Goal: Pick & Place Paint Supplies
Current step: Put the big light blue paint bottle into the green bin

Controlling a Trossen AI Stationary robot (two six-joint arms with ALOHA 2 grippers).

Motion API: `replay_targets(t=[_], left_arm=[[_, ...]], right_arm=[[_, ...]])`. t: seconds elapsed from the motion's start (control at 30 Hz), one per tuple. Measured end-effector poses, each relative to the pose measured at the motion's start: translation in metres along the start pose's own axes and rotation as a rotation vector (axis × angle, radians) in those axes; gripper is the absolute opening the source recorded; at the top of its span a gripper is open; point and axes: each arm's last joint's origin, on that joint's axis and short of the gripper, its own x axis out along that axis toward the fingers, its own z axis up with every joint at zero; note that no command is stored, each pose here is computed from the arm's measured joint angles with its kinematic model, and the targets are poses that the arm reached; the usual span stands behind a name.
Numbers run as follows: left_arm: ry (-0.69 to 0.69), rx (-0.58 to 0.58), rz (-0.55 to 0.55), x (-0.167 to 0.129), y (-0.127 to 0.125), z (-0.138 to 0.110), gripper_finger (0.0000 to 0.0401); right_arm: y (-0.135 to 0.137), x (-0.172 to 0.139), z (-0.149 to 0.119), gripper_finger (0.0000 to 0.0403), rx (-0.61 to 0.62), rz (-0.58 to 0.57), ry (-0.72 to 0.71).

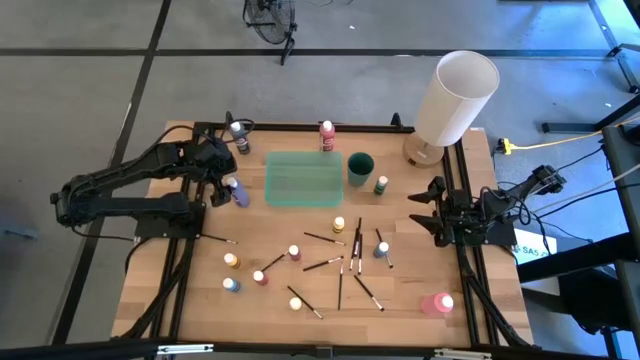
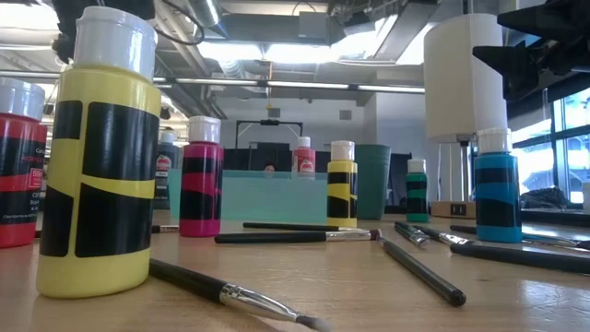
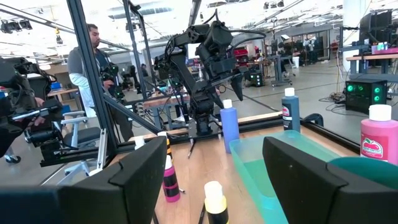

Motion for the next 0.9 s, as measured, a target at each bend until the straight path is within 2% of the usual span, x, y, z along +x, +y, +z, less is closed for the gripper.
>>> replay_targets(t=[0.33, 0.9], left_arm=[[-0.001, 0.018, -0.013, 0.000, -0.004, 0.001, 0.0325], [0.065, 0.041, -0.034, 0.013, -0.008, 0.010, 0.0203]], right_arm=[[0.000, 0.000, 0.000, 0.0270, -0.001, -0.001, 0.001], [0.000, 0.000, -0.001, 0.0270, -0.004, -0.001, 0.006]])
